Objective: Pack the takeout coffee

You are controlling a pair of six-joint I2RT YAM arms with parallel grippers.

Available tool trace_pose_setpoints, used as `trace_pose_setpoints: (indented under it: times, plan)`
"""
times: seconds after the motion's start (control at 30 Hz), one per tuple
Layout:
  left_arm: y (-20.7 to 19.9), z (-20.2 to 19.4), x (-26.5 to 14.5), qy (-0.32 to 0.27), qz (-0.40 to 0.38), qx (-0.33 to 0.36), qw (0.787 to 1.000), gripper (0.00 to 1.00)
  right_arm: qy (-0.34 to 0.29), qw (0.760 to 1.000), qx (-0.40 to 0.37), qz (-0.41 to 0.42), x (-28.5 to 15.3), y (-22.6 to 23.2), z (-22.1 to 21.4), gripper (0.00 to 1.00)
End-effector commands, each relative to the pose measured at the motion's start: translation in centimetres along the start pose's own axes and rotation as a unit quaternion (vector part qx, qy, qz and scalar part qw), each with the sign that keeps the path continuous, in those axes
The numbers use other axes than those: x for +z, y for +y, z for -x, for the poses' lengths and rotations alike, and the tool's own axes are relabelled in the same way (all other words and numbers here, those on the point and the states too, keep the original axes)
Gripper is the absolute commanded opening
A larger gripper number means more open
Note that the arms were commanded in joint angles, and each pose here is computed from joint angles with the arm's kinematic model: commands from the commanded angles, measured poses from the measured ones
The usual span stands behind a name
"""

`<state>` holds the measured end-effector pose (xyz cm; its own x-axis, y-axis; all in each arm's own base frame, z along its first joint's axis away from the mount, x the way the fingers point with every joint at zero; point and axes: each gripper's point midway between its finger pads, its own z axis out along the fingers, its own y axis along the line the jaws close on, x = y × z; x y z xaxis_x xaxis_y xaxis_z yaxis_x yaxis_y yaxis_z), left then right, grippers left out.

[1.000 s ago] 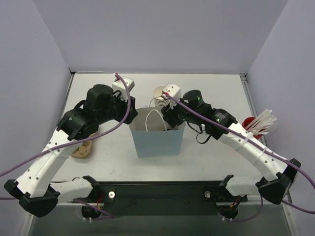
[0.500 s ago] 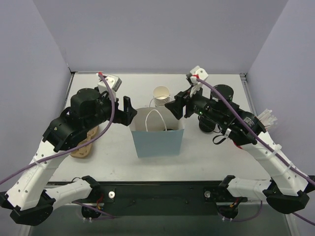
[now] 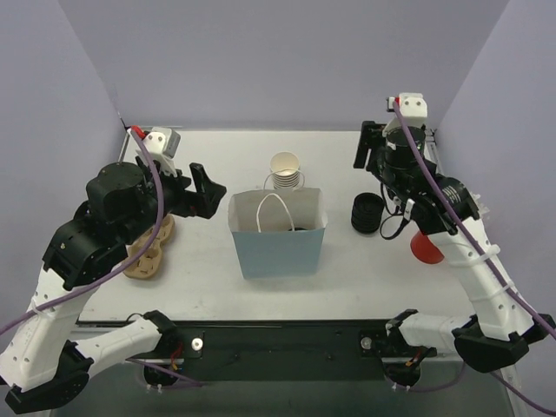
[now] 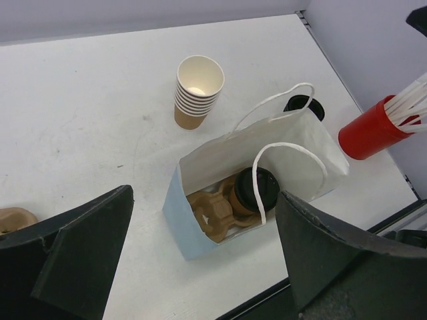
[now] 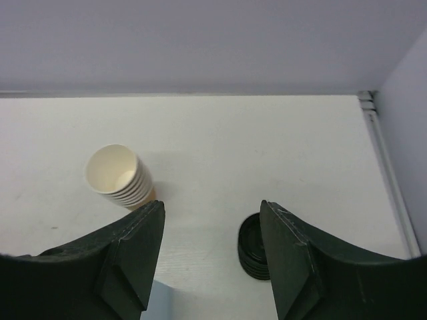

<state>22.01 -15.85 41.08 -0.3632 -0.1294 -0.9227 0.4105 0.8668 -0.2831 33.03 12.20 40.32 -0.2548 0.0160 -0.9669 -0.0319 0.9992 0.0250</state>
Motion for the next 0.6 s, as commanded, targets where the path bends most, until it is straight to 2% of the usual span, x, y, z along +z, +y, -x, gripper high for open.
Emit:
trace_pose_setpoints:
  times: [0.0, 0.23, 0.33, 0.47, 0.57]
  plan:
    - [1.1, 0.3, -0.8, 0.020, 0.047, -0.023, 0.998, 0.97, 0.013, 0.988, 0.023, -0.149, -2.4, -9.2, -1.7, 0.60]
    - [0.2, -3.0, 1.0, 0.088, 0.024, -0.030, 0.995, 0.97, 0.099, 0.956, 0.092, -0.260, -5.1, -17.6, -7.8, 0.58]
    - [-0.8, -4.0, 1.9, 0.109, -0.001, -0.036, 0.993, 0.97, 0.164, 0.926, 0.139, -0.311, -7.2, -20.2, -11.4, 0.58]
    - [-1.5, -5.7, 1.9, 0.140, -0.028, -0.035, 0.989, 0.97, 0.244, 0.889, 0.172, -0.347, -9.9, -21.2, -15.9, 0.53]
    - [-1.8, -6.0, 1.0, 0.132, -0.048, -0.028, 0.990, 0.97, 0.268, 0.873, 0.187, -0.363, -11.3, -21.3, -17.7, 0.50]
